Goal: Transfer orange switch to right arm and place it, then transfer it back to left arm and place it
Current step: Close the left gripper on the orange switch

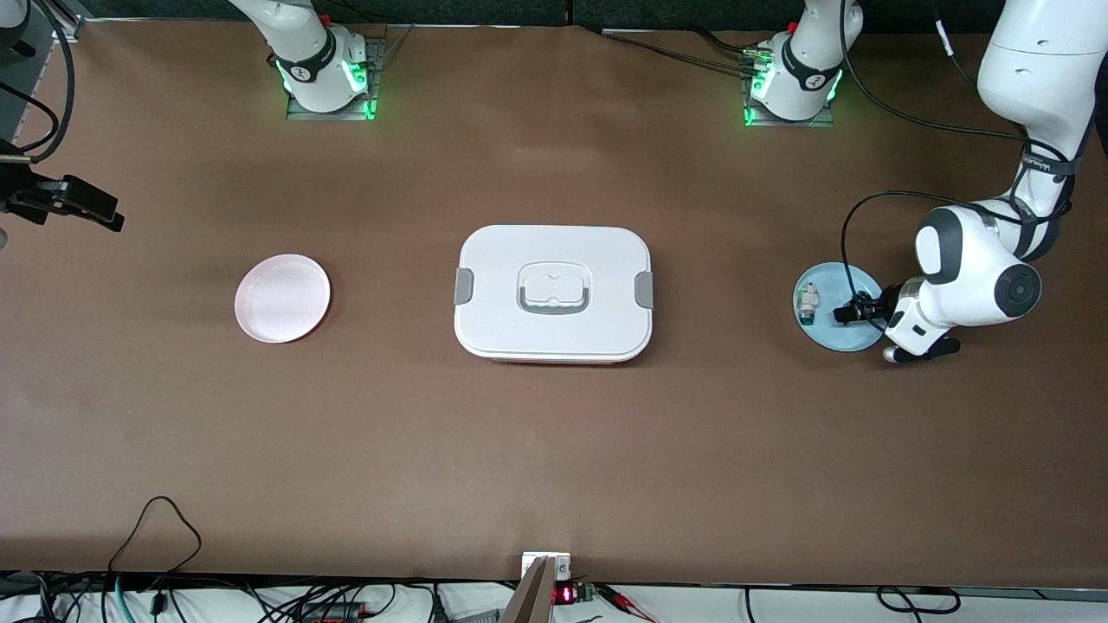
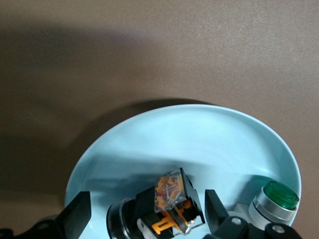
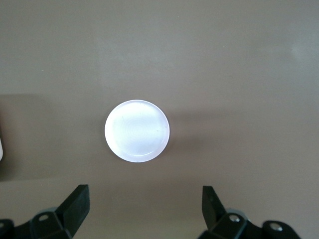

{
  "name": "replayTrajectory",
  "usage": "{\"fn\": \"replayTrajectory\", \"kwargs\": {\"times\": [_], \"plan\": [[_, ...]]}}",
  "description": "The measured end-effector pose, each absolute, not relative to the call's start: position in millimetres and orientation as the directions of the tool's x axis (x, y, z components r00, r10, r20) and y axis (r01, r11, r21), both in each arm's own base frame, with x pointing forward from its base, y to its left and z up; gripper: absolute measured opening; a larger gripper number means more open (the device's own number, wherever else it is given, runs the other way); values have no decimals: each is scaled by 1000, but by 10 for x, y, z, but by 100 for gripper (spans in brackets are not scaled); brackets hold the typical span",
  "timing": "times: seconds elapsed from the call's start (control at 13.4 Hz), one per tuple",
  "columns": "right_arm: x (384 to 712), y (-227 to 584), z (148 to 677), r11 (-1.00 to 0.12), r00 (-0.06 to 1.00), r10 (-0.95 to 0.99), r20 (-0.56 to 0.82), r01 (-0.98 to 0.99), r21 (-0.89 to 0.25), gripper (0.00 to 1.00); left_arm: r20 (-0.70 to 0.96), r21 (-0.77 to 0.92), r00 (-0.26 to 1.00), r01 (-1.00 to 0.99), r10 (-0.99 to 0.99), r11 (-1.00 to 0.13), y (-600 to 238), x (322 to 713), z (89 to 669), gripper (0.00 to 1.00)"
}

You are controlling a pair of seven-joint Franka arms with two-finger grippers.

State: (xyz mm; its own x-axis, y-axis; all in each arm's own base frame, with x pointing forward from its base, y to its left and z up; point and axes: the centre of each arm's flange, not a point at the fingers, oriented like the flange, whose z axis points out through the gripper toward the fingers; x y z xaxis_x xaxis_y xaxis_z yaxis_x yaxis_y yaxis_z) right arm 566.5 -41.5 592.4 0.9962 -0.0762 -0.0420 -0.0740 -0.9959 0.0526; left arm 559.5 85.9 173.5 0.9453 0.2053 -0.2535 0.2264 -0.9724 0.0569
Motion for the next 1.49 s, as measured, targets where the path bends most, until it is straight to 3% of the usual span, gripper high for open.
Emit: {"fn": "replayTrajectory", "kwargs": {"times": [0.9,1.49], "plan": [[5665,-414,5924,-996,996,-76,-42,-73,52,100,-209,29,961,191,181,-981,770,5697,2150,100],[5664,-414,5924,-996,996,-73,-43,-71,52,100,-174,-36,840,516,514,-856,812,5707,2113,100]]}}
